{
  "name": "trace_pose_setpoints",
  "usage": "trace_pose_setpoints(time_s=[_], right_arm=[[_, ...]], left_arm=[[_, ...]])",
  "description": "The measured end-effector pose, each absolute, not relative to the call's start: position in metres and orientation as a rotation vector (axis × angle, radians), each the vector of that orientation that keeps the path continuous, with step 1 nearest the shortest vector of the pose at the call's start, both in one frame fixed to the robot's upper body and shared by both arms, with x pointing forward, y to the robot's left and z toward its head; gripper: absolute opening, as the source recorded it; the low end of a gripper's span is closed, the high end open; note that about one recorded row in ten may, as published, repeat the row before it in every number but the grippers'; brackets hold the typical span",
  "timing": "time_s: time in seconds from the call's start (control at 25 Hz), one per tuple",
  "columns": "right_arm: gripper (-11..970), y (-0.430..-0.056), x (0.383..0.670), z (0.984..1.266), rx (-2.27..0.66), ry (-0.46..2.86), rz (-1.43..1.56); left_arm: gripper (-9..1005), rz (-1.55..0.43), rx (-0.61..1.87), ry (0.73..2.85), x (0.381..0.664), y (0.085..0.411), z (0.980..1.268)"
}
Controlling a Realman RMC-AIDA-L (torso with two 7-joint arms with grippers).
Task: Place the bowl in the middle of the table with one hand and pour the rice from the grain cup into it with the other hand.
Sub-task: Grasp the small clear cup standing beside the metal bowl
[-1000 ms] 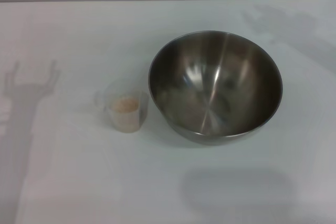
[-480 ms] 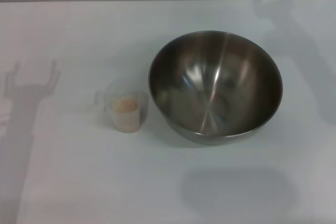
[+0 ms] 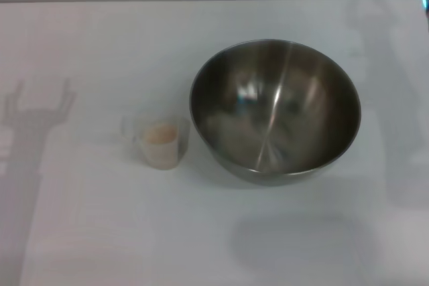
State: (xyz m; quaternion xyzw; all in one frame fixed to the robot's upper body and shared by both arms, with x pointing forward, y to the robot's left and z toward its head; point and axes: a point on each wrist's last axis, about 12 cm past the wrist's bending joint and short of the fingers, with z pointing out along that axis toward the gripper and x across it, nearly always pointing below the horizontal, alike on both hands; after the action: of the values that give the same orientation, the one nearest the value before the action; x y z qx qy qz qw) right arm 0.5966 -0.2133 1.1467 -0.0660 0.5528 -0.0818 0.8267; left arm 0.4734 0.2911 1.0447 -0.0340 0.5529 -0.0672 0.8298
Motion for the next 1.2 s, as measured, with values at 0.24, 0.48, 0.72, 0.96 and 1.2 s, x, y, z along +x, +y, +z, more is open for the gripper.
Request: trace_pose_setpoints(time_s=[0.24,0.48,0.72,0.96,1.2], right_arm=[[402,-0.252,0.57,1.114,0.011,1.051,0.192],[405,-0.286,0.551,1.081,0.058,1.153,0.332],[441,-0.31,0.526,1.061,0.048,1.216,0.231],[666,-0.336,0.527,1.066,0.128,1.187,0.113],[783,-0.338,0.535,1.074,0.104,1.16,0.073]], left_arm=[[836,-0.16,-0.057,1.196,0.465,0.289,1.04],[835,-0.208,-0.007,1.235,0.452,0.281,1.032],[834,-0.249,0.057,1.279,0.438,0.273,1.024],[833,-0.272,0.194,1.359,0.419,0.263,1.009],[833,-0.232,0.318,1.456,0.399,0.255,0.993]])
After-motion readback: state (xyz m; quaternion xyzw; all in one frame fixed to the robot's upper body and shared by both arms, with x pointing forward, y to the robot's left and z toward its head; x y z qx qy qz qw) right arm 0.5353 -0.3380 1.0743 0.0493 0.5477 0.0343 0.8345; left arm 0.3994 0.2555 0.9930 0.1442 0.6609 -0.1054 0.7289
